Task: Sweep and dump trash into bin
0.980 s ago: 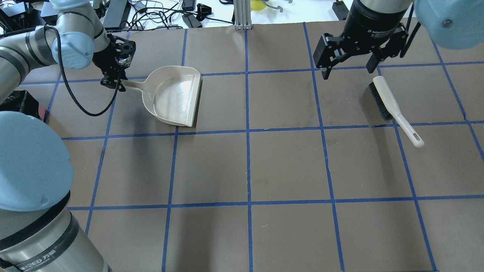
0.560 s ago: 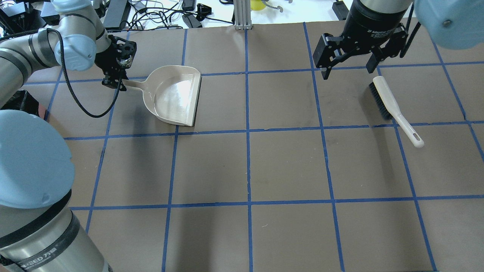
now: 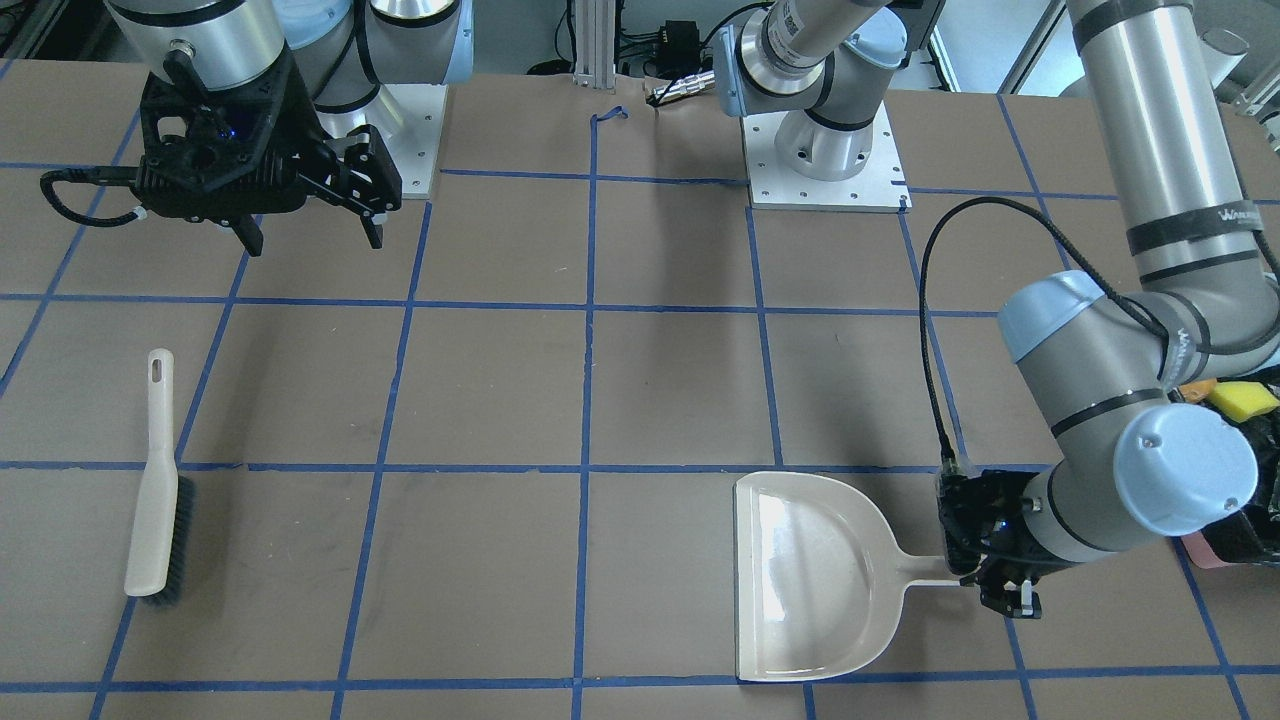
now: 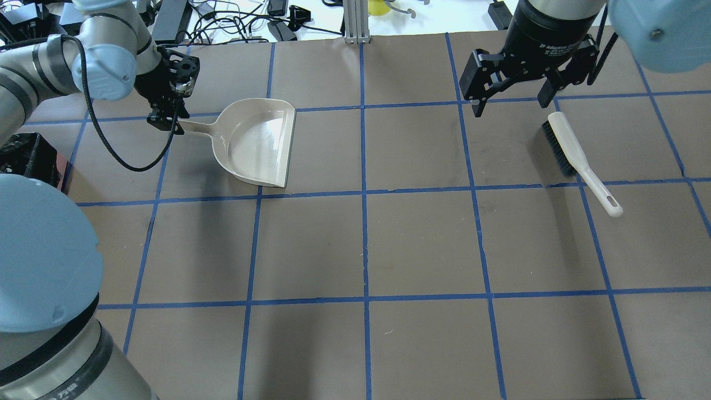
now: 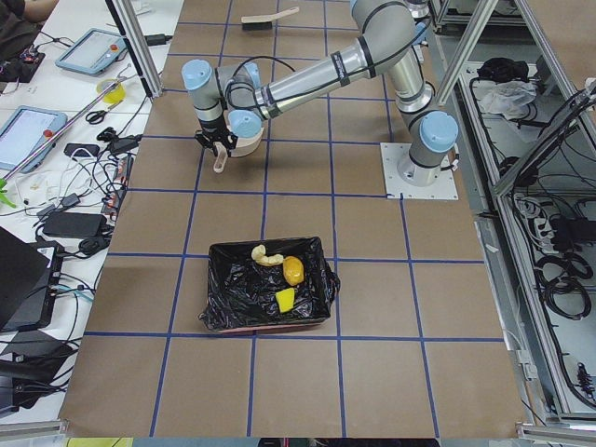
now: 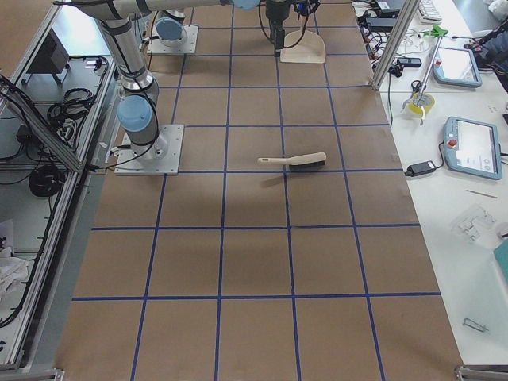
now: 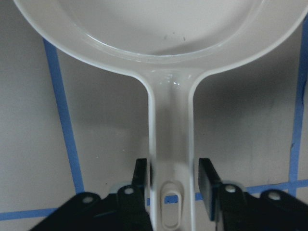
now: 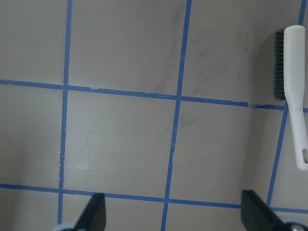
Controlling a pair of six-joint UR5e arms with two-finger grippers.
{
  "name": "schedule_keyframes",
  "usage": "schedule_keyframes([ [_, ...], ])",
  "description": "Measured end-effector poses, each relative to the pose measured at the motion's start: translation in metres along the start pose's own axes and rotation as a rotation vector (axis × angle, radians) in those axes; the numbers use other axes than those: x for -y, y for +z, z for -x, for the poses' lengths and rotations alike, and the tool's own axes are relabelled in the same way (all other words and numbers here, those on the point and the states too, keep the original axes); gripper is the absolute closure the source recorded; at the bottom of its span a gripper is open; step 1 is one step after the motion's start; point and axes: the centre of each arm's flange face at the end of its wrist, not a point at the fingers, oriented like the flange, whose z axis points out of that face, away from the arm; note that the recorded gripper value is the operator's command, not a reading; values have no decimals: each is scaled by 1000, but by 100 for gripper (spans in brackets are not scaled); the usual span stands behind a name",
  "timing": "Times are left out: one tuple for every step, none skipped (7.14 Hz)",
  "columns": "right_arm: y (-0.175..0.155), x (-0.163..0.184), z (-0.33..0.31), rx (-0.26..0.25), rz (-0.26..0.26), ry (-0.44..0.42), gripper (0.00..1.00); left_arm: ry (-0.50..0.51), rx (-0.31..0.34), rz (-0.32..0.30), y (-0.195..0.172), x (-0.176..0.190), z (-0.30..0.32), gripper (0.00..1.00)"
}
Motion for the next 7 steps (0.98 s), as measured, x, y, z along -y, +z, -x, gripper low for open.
schedule_keyframes([
  [0, 0, 0, 0, 0, 0, 0, -37, -12, -6, -24, 4, -11, 42],
  [0, 0, 0, 0, 0, 0, 0, -103, -23, -10, -51, 18, -25, 37],
  [0, 0, 0, -1, 0, 0, 0, -193, -29, -7, -82, 43, -43, 34],
  [0, 0, 0, -1, 0, 0, 0, -307, -28, -4, -111, 70, -62, 30],
  [0, 0, 0, 0, 0, 0, 0, -438, -17, -6, -140, 93, -84, 29],
  [0, 0, 0, 0, 0, 0, 0, -593, -8, -12, -164, 111, -105, 27],
  [0, 0, 0, 1, 0, 0, 0, -758, -6, -19, -185, 123, -127, 22],
])
